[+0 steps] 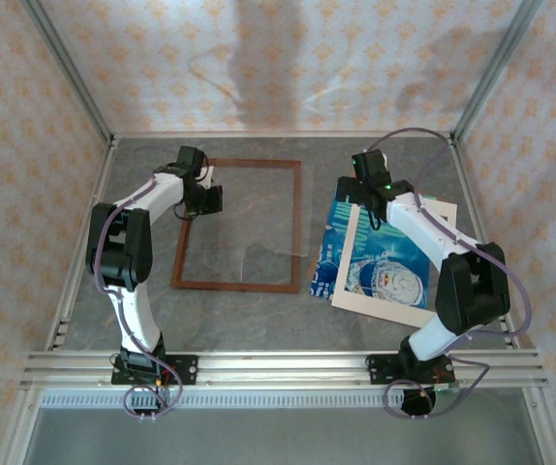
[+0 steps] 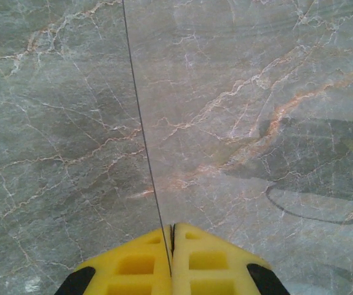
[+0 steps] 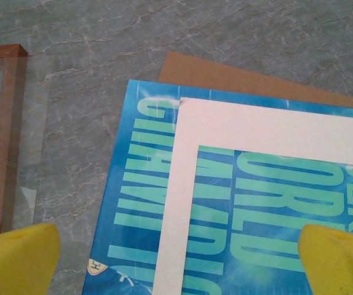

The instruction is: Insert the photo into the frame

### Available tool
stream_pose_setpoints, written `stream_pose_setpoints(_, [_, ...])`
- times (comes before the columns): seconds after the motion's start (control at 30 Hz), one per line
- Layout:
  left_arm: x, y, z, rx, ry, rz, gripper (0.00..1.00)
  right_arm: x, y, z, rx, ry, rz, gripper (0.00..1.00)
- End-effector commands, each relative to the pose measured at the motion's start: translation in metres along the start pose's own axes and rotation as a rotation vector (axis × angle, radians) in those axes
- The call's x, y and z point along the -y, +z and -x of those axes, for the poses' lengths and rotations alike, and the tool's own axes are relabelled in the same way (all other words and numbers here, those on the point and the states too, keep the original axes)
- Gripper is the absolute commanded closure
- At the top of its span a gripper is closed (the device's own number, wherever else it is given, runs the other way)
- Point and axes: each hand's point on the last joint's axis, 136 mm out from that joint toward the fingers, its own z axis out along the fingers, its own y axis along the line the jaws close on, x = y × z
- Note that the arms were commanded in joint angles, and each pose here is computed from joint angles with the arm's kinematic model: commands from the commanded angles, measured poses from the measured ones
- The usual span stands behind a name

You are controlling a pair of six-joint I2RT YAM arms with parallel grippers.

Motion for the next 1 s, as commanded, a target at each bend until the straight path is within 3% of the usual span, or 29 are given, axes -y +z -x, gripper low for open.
stream_pose_setpoints(0.0, [-0.0108, 0.0055, -0.0167, -0.07, -0.001, 0.027, 1.0, -0.0017, 0.0015, -0.0003, 0.007, -0.01, -0.008, 0.01])
stream_pose_setpoints(0.97, [-0.0094, 0.0038, -0.0154, -0.085, 0.058, 0.025, 1.0, -0.0029, 0.0052, -0.0017, -0.002, -0.013, -0.007, 0.01])
